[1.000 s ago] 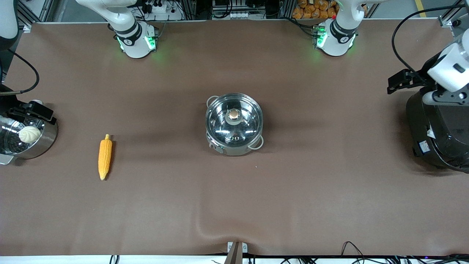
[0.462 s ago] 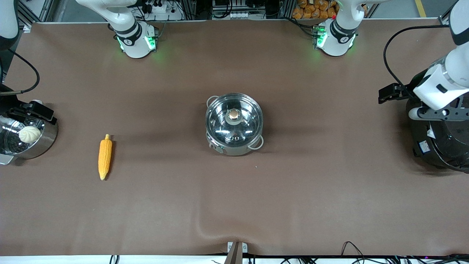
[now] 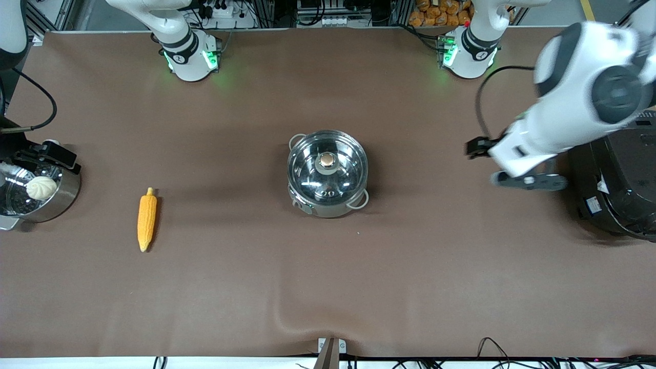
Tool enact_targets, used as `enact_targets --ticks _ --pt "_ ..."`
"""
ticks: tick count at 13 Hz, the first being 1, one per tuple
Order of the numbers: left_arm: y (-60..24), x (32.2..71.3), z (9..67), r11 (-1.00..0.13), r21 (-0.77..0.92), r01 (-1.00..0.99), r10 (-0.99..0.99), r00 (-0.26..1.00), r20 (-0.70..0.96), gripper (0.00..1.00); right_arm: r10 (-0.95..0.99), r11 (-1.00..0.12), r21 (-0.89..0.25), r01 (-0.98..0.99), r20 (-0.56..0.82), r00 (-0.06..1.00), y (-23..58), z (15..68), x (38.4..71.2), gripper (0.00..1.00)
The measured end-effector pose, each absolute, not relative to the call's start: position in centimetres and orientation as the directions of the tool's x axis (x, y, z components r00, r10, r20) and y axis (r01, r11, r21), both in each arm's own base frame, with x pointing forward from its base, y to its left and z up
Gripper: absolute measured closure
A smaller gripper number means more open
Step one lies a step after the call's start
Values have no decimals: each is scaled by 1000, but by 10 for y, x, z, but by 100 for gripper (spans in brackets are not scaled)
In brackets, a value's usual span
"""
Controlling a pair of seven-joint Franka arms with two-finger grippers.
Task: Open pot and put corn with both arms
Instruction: 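Move the left gripper toward the steel pot's glass lid, then grasp the lid knob with the left gripper while the right gripper reaches the corn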
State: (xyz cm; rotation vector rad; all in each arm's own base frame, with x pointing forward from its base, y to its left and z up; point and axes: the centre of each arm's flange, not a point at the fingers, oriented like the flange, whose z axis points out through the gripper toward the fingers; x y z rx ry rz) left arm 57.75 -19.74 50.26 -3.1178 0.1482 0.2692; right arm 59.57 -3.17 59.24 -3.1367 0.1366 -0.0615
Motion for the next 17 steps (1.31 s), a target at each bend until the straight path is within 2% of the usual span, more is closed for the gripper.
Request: enact_targets --ticks 5,14,17 --pt "-255 572 464 -999 -29 -31 -25 981 -193 0 -86 -996 -3 -86 39 996 -31 592 596 0" --pt "-261 573 461 -999 -18 -29 -25 980 -197 0 -86 -996 -3 -86 39 996 -31 590 597 0" --pt "-280 568 452 -1000 -23 -17 -12 981 -194 0 -89 -996 0 -89 16 996 -33 574 604 0"
